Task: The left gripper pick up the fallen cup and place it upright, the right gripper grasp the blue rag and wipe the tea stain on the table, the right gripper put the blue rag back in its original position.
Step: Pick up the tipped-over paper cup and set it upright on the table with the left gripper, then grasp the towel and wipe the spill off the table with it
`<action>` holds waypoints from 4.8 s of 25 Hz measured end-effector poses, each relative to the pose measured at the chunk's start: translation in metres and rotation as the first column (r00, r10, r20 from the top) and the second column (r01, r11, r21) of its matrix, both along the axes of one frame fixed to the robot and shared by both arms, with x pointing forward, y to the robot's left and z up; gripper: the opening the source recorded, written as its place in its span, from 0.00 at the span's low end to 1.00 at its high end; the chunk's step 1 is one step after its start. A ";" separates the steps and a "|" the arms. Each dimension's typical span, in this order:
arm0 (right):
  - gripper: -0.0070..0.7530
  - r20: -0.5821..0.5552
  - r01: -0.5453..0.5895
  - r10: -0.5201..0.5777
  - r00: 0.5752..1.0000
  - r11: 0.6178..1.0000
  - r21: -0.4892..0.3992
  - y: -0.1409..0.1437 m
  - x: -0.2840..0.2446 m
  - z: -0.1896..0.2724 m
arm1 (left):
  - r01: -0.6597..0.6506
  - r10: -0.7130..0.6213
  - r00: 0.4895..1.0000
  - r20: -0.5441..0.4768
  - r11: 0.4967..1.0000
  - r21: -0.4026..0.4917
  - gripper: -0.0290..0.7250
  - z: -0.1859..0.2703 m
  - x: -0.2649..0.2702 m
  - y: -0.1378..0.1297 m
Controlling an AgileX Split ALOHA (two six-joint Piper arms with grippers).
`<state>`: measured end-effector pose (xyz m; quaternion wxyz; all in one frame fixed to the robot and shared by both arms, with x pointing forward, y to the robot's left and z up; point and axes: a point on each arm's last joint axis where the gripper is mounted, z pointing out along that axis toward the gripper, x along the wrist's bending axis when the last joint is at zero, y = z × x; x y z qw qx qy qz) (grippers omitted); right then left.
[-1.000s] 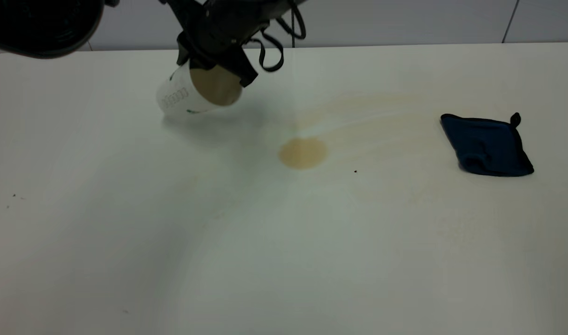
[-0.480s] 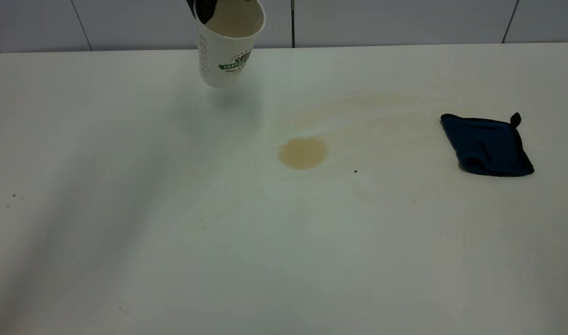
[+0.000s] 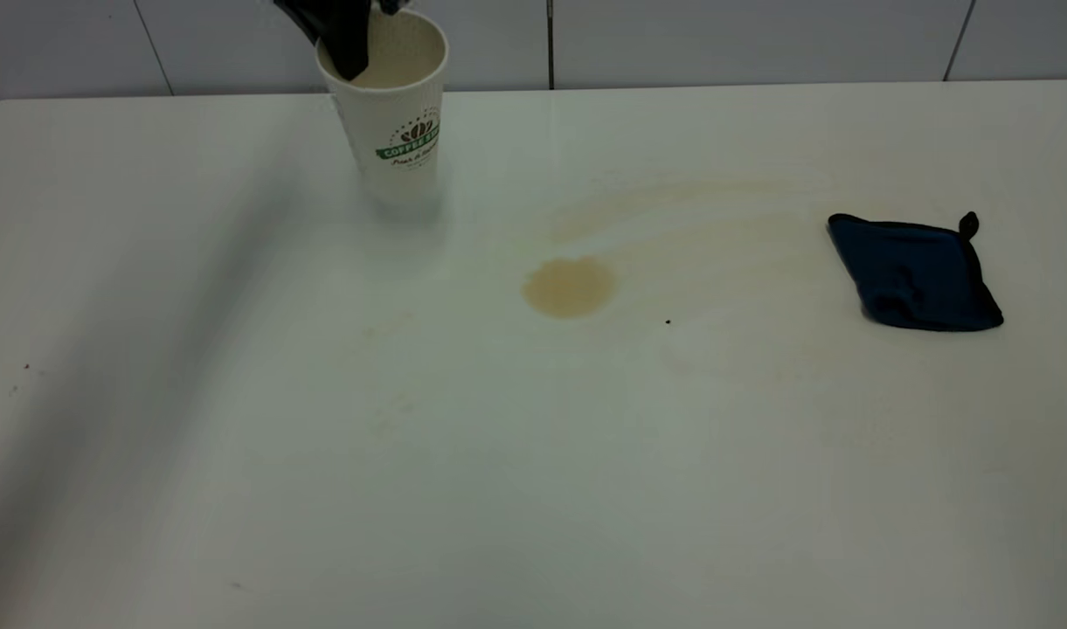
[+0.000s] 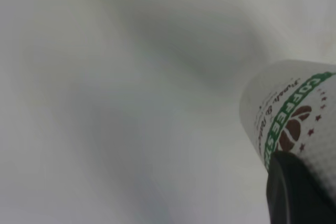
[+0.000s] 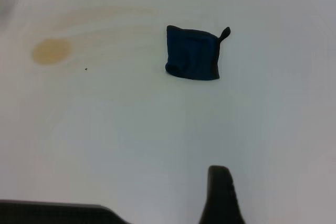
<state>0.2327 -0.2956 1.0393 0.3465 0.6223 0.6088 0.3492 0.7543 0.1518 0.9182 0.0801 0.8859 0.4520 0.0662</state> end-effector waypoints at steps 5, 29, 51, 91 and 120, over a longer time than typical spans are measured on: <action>0.78 0.000 0.000 0.000 1.000 1.000 0.000 0.000 0.000 0.000 | 0.019 -0.019 0.999 -0.045 1.000 -0.005 0.05 -0.023 0.001 0.003; 0.78 0.000 0.000 0.000 1.000 1.000 0.000 0.000 0.000 0.000 | -0.004 0.004 1.000 0.006 1.000 -0.001 0.99 -0.002 0.004 0.007; 0.78 0.000 0.000 0.000 1.000 1.000 0.000 0.000 0.000 0.000 | -0.140 0.150 0.923 0.353 0.989 -0.055 0.93 0.276 -0.181 0.068; 0.78 0.000 0.000 0.000 1.000 1.000 0.000 0.000 0.000 0.000 | -0.630 0.659 0.717 0.227 0.753 -0.193 0.55 0.111 -0.474 0.156; 0.78 0.000 0.000 0.000 1.000 1.000 0.000 0.000 0.000 0.000 | -0.532 0.671 0.544 0.503 0.740 -0.411 0.55 0.116 -0.532 0.160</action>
